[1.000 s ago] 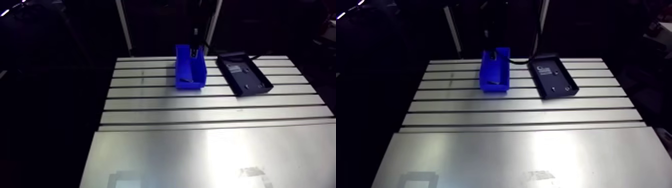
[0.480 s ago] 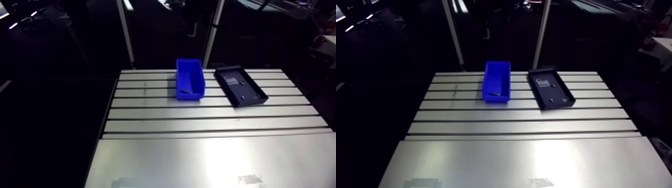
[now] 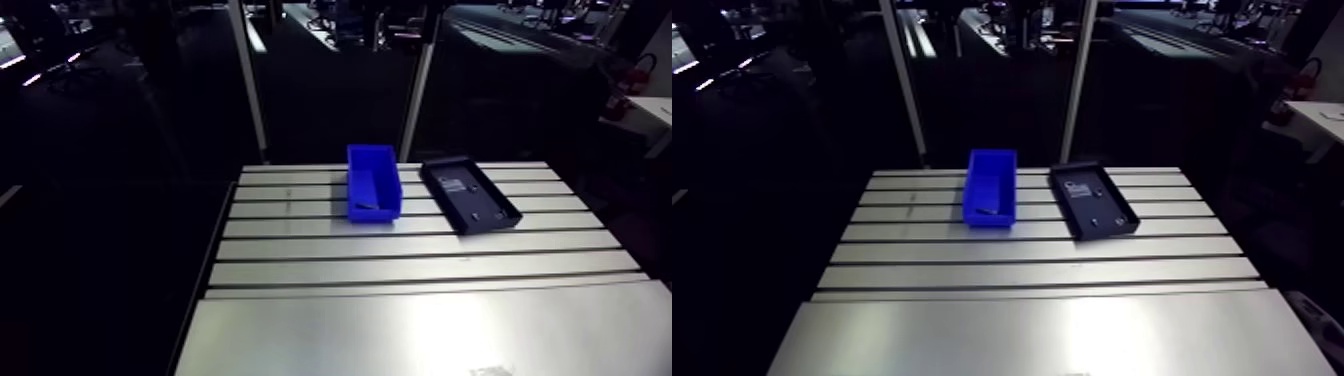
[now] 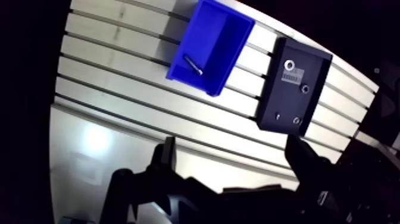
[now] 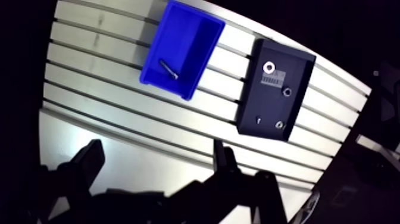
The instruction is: Pick up the M10 bolt from the tray and put it into the blue bin.
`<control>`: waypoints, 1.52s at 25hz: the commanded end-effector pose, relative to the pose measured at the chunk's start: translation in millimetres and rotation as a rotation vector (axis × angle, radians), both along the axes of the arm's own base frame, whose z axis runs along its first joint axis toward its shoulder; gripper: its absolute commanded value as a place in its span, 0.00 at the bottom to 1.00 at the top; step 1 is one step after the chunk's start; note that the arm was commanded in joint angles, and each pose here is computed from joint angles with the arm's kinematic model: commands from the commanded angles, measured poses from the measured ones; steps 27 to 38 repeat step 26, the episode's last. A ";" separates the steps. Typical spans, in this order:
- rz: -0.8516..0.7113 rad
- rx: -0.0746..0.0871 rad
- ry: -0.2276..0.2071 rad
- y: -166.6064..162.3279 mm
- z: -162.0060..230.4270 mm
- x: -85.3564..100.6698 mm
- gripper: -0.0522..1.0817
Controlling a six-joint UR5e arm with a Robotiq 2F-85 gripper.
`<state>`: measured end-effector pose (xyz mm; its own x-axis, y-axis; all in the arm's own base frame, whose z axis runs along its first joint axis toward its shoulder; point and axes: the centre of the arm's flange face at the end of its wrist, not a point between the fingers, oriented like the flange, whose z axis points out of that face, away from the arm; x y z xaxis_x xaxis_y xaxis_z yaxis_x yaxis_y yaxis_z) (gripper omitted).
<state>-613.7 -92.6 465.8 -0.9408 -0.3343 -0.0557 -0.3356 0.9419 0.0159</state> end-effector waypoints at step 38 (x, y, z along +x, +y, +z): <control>-0.335 0.016 0.019 23.5 30.2 56.1 0.05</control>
